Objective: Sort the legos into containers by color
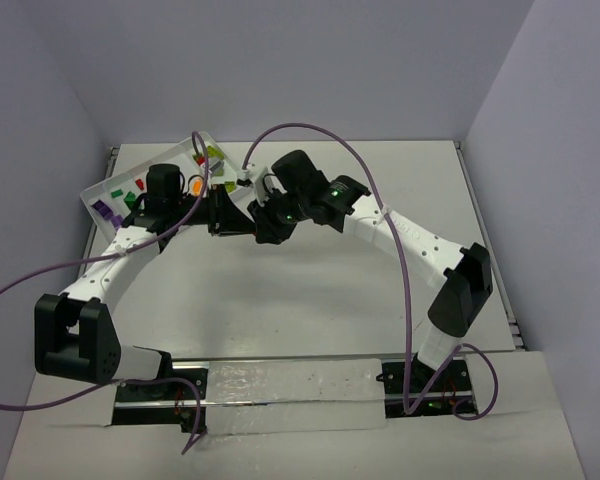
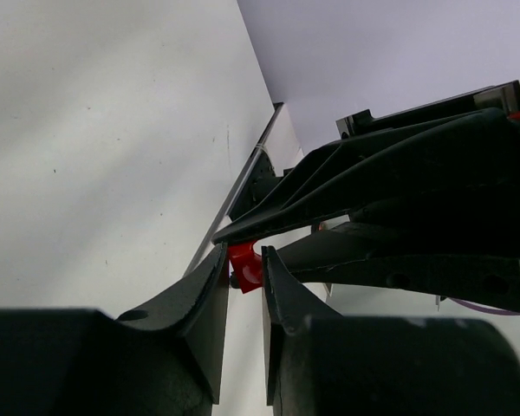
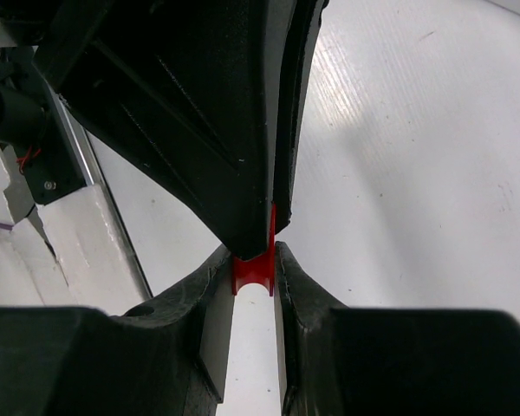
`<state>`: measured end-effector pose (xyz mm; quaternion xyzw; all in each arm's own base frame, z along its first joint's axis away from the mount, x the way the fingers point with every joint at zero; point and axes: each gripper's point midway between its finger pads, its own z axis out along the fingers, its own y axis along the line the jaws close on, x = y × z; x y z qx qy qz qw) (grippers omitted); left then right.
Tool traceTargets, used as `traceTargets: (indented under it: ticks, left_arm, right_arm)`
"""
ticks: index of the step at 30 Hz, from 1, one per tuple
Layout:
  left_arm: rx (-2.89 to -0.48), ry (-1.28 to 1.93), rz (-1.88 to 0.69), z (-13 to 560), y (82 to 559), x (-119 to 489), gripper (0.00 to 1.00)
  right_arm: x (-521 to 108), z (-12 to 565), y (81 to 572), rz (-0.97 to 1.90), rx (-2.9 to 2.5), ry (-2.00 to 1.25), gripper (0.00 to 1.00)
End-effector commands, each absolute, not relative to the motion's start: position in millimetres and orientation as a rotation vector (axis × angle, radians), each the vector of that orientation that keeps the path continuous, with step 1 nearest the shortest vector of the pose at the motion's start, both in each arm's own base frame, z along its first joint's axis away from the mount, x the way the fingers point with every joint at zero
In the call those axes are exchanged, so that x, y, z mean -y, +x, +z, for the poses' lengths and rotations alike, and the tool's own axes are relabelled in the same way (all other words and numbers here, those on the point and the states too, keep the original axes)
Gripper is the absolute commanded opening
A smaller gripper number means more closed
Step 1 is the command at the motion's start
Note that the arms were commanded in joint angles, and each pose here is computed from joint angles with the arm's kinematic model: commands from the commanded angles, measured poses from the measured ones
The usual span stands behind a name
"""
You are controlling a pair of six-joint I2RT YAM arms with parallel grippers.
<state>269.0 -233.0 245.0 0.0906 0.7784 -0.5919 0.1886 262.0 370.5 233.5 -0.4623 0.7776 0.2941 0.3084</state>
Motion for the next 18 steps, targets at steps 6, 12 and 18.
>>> traceTargets:
  ticks: [6, 12, 18]
  left_arm:
    - [-2.155, 0.304, -1.624, 252, 271, 229, 0.0]
    - [-2.168, 0.216, -1.361, 252, 316, 172, 0.0]
    - [-2.234, 0.074, -0.834, 230, 380, 68, 0.0]
  right_arm:
    - [-378, 260, 269, 0.779, -1.971, -1.195, 0.56]
    - [-365, 264, 271, 0.735, -1.961, -1.175, 1.0]
    - [-343, 266, 279, 0.754, -1.955, -1.132, 1.0]
